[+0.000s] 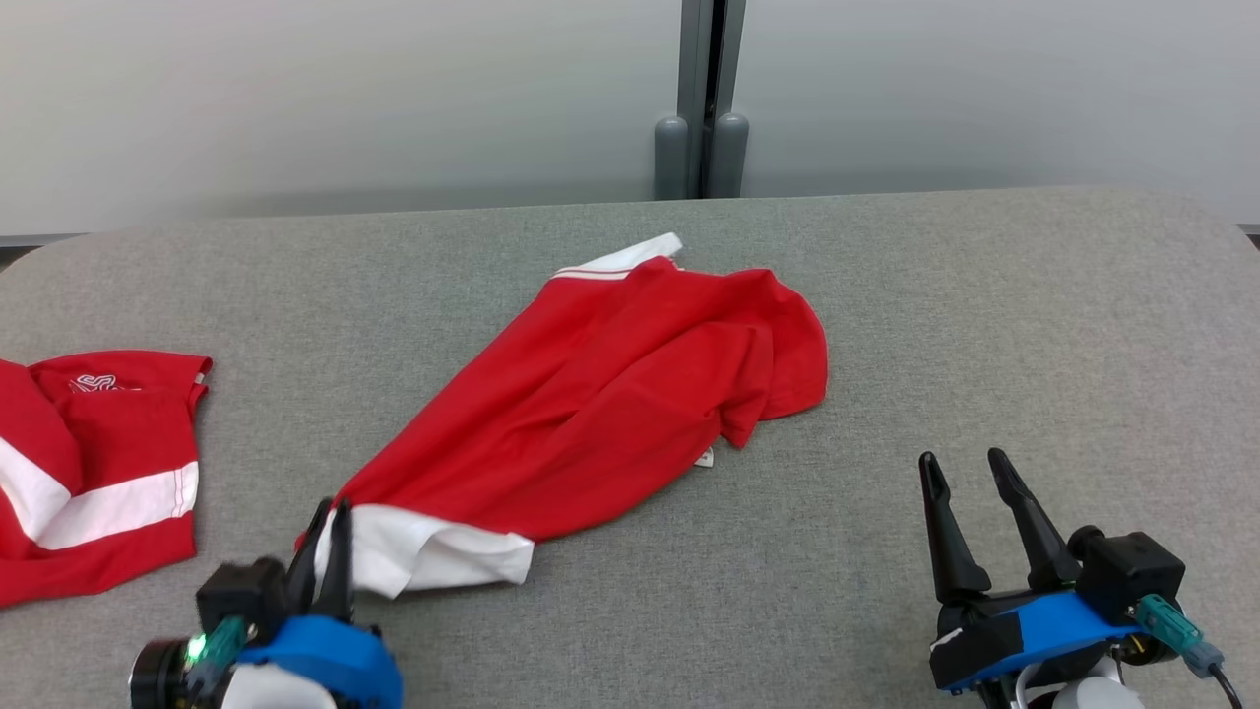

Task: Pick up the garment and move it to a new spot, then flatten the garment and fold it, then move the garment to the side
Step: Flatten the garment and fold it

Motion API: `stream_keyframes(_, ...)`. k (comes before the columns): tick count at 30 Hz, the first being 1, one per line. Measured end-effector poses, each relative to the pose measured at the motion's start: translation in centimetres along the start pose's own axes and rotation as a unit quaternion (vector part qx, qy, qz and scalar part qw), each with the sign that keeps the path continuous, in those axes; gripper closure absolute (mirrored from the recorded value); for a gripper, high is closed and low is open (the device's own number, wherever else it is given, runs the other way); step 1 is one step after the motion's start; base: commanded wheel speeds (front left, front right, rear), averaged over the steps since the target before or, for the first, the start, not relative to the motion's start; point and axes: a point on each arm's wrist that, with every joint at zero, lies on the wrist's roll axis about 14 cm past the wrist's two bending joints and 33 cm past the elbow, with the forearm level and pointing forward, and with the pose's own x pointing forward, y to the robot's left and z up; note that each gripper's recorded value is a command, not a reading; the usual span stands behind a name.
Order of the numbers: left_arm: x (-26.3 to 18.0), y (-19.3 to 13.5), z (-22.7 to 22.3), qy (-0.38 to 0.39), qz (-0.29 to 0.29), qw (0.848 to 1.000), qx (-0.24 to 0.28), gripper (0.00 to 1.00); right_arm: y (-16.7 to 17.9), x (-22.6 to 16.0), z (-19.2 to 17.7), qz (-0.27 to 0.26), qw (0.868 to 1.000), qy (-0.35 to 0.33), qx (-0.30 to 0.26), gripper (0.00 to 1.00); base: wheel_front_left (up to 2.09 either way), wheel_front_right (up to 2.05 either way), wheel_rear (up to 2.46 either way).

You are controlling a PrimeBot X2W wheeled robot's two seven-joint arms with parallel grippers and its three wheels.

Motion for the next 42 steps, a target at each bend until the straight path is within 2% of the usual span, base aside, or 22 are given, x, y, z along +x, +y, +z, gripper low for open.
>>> stream_keyframes(5, -2.6, 2.3, -1.5, 0.010, 0.047, 0.999, -0.012, 1.00, 0.2, -0.1, -0.1, 0.002, 1.000, 0.002, 0.000, 0.00, 0.00, 0.00, 0.00)
stream_keyframes(9, -3.8, 2.6, -2.1, 0.011, 0.062, 0.998, -0.015, 1.00, 0.3, -0.2, -0.3, 0.003, 1.000, 0.005, 0.001, 0.00, 0.00, 0.00, 0.00)
stream_keyframes(10, -3.9, 2.5, -2.1, 0.011, 0.064, 0.998, -0.018, 0.92, 0.3, -0.3, -0.3, 0.004, 1.000, 0.004, 0.001, 0.00, 0.00, 0.00, 0.00)
stream_keyframes(11, -4.0, 2.4, -2.0, 0.008, 0.065, 0.998, -0.019, 0.51, 0.3, -0.3, -0.2, 0.004, 1.000, 0.004, 0.001, 0.00, 0.00, 0.00, 0.00)
stream_keyframes(12, -4.0, 2.4, -1.7, 0.002, 0.065, 0.998, -0.020, 0.00, 0.3, -0.3, -0.2, 0.004, 1.000, 0.003, 0.000, 0.00, 0.00, 0.00, 0.00)
stream_keyframes(25, -3.3, -0.4, 6.2, -0.128, 0.023, 0.991, -0.022, 0.00, 0.5, -0.9, 0.7, 0.005, 1.000, -0.009, -0.004, 0.00, 0.00, 0.00, 0.00)
stream_keyframes(32, -3.3, -1.1, 6.7, -0.136, 0.016, 0.991, -0.004, 0.00, 0.2, -1.8, 1.0, -0.001, 1.000, -0.013, -0.004, 0.00, 0.00, 0.00, 0.00)
stream_keyframes(42, -3.7, -0.1, 6.7, -0.137, 0.035, 0.990, 0.018, 0.00, -0.3, -2.4, 0.8, -0.008, 1.000, -0.011, -0.004, 0.00, 0.00, 0.00, 0.00)
